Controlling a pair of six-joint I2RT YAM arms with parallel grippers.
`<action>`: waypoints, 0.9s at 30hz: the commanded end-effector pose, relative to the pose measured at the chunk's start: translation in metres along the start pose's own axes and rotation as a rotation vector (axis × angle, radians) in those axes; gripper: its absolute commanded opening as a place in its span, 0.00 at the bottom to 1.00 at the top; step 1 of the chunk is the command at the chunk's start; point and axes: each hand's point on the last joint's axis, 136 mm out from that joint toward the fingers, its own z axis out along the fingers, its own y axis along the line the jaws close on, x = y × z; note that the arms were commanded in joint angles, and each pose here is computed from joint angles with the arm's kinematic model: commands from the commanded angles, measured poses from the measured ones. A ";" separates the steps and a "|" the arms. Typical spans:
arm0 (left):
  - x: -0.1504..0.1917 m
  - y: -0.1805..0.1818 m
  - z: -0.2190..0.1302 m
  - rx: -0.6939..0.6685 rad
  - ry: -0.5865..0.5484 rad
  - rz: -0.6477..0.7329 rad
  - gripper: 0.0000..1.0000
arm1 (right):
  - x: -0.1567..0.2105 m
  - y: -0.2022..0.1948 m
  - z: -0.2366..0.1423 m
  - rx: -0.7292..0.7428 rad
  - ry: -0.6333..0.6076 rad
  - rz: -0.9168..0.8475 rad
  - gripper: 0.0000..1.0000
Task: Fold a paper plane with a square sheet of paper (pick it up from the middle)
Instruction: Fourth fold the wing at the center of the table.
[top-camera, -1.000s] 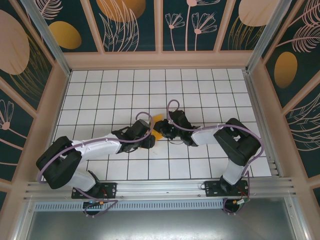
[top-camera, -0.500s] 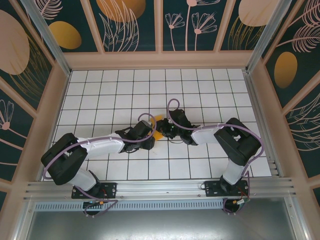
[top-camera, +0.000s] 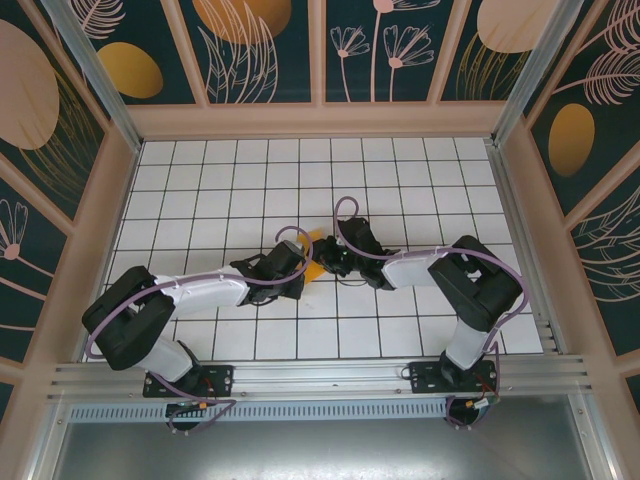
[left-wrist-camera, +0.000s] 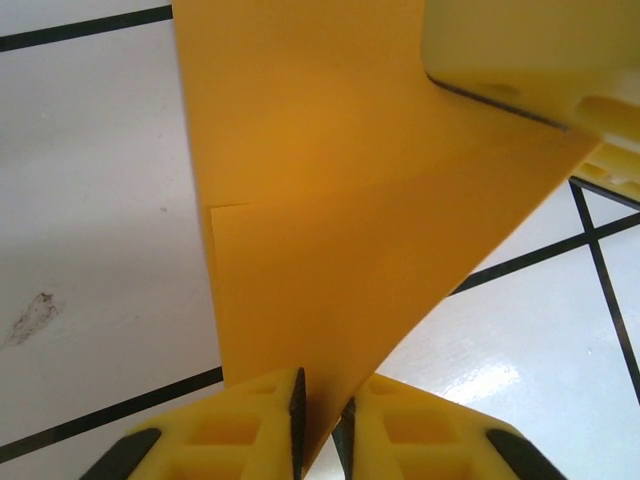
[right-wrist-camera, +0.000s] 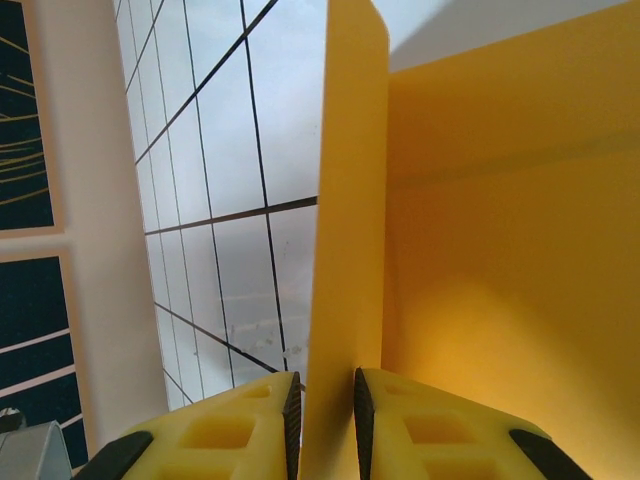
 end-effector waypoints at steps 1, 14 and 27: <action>-0.003 0.000 -0.001 -0.016 -0.008 0.017 0.14 | -0.005 0.009 -0.002 -0.010 -0.009 -0.026 0.24; -0.007 -0.038 -0.024 0.269 -0.052 0.041 0.00 | -0.019 0.022 -0.069 -0.031 -0.171 -0.171 0.45; 0.014 -0.043 -0.025 0.549 0.047 -0.086 0.00 | 0.005 0.022 -0.068 -0.040 -0.106 -0.407 0.36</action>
